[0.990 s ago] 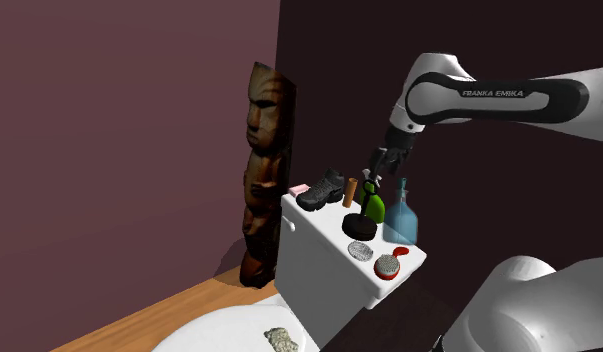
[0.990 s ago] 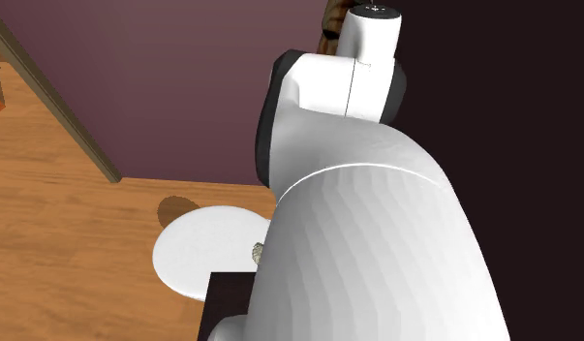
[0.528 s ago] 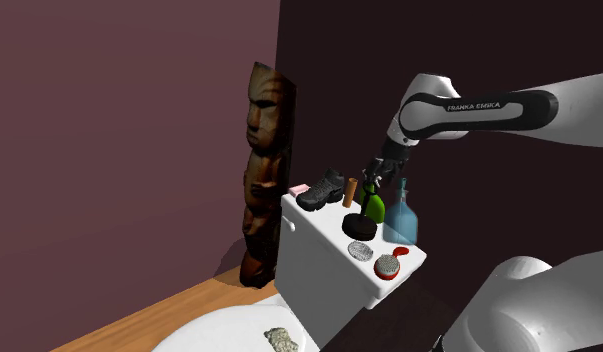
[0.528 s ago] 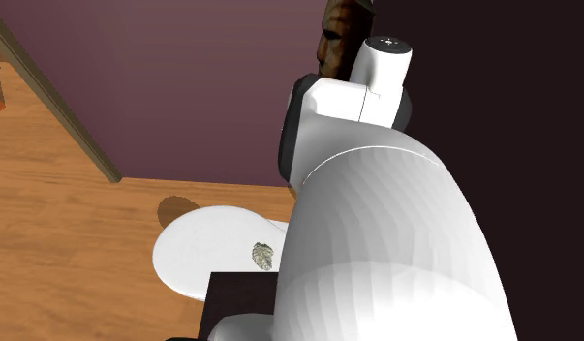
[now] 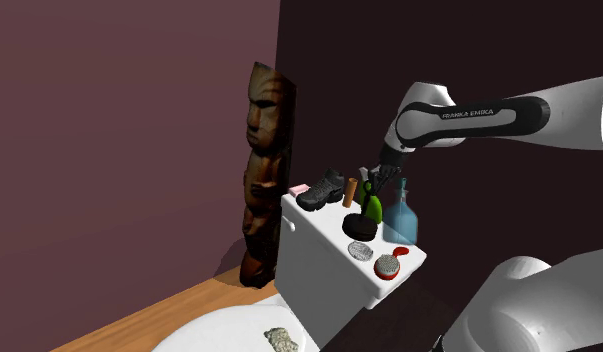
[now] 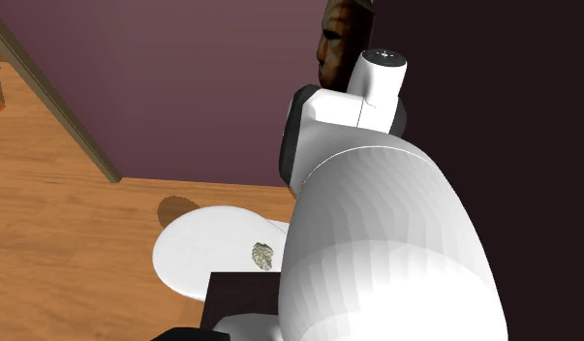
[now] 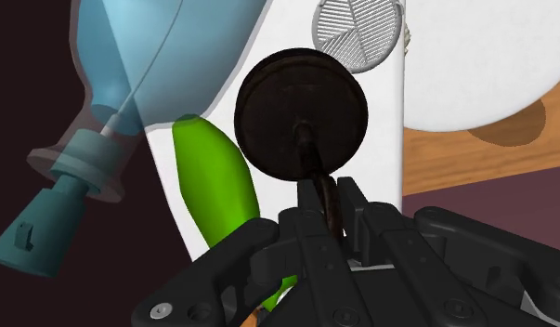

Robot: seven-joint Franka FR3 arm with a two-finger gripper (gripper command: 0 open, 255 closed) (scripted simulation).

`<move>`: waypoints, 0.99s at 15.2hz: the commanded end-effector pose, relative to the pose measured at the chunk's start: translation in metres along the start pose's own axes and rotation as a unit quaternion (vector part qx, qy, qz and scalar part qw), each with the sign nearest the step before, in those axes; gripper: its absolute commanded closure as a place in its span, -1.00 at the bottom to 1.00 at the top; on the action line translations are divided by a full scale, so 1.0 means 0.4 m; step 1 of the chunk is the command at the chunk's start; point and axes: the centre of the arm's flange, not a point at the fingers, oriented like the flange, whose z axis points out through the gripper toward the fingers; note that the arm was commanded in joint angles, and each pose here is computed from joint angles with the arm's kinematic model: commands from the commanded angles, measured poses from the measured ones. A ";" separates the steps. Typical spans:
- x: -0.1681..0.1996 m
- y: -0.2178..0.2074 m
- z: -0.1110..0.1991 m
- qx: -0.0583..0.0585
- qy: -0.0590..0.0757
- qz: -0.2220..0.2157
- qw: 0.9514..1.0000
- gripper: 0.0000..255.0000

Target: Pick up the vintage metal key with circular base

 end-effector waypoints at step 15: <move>0.015 -0.005 -0.117 0.000 0.000 0.000 1.000 1.00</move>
